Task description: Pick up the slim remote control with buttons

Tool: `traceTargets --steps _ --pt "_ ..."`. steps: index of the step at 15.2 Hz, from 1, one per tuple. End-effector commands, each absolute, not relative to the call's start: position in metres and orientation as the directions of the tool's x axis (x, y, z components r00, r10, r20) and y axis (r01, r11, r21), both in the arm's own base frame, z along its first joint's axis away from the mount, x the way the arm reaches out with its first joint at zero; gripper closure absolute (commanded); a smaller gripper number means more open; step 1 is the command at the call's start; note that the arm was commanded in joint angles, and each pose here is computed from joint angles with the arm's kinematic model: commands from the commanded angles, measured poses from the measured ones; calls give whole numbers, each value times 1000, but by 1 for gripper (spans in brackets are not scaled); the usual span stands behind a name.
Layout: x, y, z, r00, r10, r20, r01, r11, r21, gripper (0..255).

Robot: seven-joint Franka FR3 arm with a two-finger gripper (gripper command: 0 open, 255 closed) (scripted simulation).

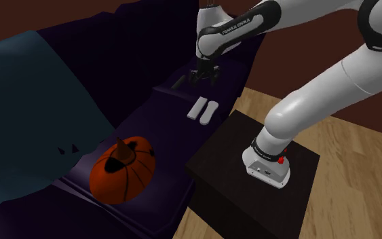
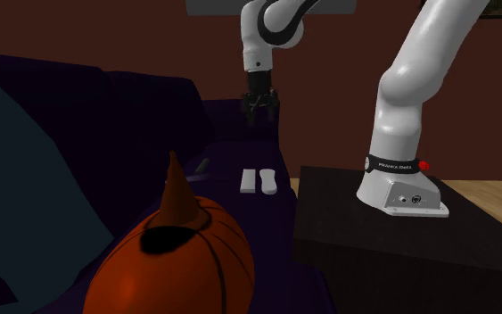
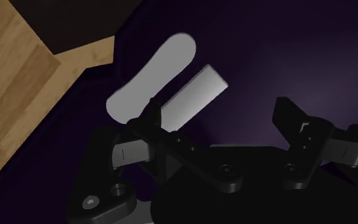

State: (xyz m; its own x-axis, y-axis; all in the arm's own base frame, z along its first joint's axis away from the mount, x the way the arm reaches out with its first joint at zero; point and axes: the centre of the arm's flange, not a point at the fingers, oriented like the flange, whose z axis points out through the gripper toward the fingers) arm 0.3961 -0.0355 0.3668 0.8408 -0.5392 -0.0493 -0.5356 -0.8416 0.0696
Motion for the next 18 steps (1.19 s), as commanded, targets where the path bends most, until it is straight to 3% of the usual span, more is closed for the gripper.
traceTargets --steps 1,18 --pt "403 -47 340 802 -596 -40 -593 -803 60 0" --pt "454 -134 154 396 -918 -7 -918 -396 -16 0"
